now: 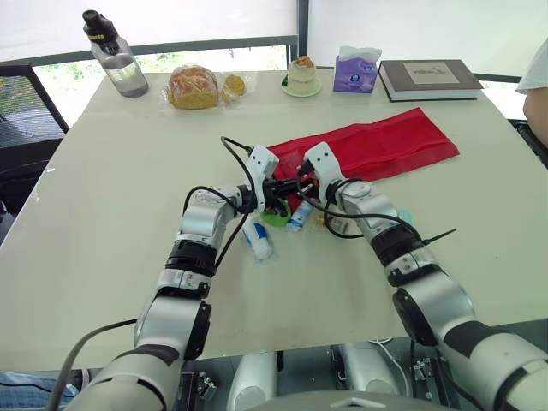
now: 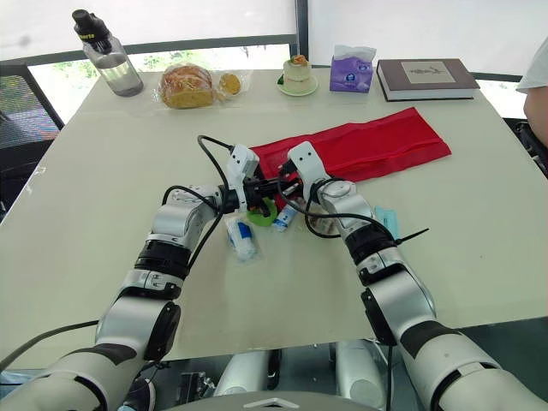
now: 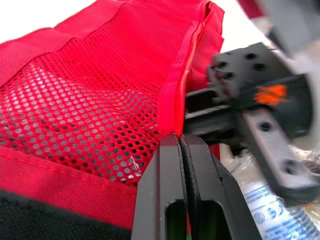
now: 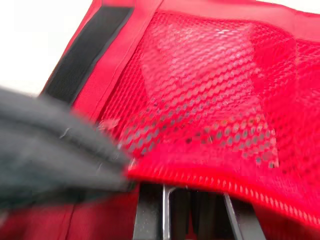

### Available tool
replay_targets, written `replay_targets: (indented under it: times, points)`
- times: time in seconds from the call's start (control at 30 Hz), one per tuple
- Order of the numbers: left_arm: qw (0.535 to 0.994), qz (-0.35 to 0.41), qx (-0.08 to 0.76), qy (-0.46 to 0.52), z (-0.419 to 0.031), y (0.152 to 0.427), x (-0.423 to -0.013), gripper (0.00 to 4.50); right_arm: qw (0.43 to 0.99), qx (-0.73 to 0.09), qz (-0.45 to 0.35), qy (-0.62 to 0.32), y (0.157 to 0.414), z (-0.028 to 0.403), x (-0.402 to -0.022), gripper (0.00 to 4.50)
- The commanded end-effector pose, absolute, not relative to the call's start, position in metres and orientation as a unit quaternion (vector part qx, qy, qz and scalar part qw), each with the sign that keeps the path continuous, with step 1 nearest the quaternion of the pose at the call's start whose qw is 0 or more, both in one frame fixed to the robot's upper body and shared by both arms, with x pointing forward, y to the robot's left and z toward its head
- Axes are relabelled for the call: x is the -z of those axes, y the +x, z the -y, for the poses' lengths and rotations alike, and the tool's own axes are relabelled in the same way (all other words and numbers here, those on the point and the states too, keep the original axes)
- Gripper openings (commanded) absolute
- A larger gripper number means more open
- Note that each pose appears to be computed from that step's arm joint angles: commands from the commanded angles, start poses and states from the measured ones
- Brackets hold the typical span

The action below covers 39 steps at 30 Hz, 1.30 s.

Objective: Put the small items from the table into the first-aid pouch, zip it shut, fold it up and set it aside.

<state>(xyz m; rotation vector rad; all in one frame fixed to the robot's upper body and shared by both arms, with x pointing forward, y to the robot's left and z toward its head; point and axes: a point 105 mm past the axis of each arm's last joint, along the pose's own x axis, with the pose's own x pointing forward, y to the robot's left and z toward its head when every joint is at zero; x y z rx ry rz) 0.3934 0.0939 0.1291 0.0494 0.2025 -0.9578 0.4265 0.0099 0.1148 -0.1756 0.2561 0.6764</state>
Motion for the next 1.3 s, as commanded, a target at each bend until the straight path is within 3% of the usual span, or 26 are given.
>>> replay_targets:
  times: [0.03, 0.33, 0.57, 0.87, 0.97, 1.2, 1.3]
  points:
    - [0.873, -0.086, 0.479, 0.033, -0.087, 0.389, -0.135, 0.0, 0.939, -0.33, -0.079, -0.055, 0.433, -0.019, -0.139, 0.07]
    - [0.899, -0.076, 0.429, 0.038, -0.114, 0.404, -0.143, 0.0, 0.929, -0.362, -0.061, -0.045, 0.422, -0.002, -0.143, 0.07]
    - [0.915, -0.071, 0.393, 0.06, -0.146, 0.413, -0.152, 0.0, 0.914, -0.401, 0.009, -0.064, 0.383, 0.029, -0.173, 0.07]
    - [0.929, -0.113, 0.337, 0.101, -0.218, 0.401, -0.146, 0.0, 0.91, -0.404, 0.082, -0.043, 0.316, 0.082, -0.193, 0.07]
    - [0.935, -0.122, 0.314, 0.109, -0.239, 0.396, -0.145, 0.0, 0.908, -0.407, 0.092, -0.041, 0.299, 0.095, -0.196, 0.92]
    - [0.946, -0.148, 0.258, 0.131, -0.283, 0.384, -0.138, 0.0, 0.899, -0.433, 0.067, -0.005, 0.263, 0.125, -0.201, 4.46]
    - [0.95, -0.155, 0.238, 0.132, -0.296, 0.379, -0.137, 0.0, 0.893, -0.447, 0.061, -0.013, 0.251, 0.135, -0.207, 4.46]
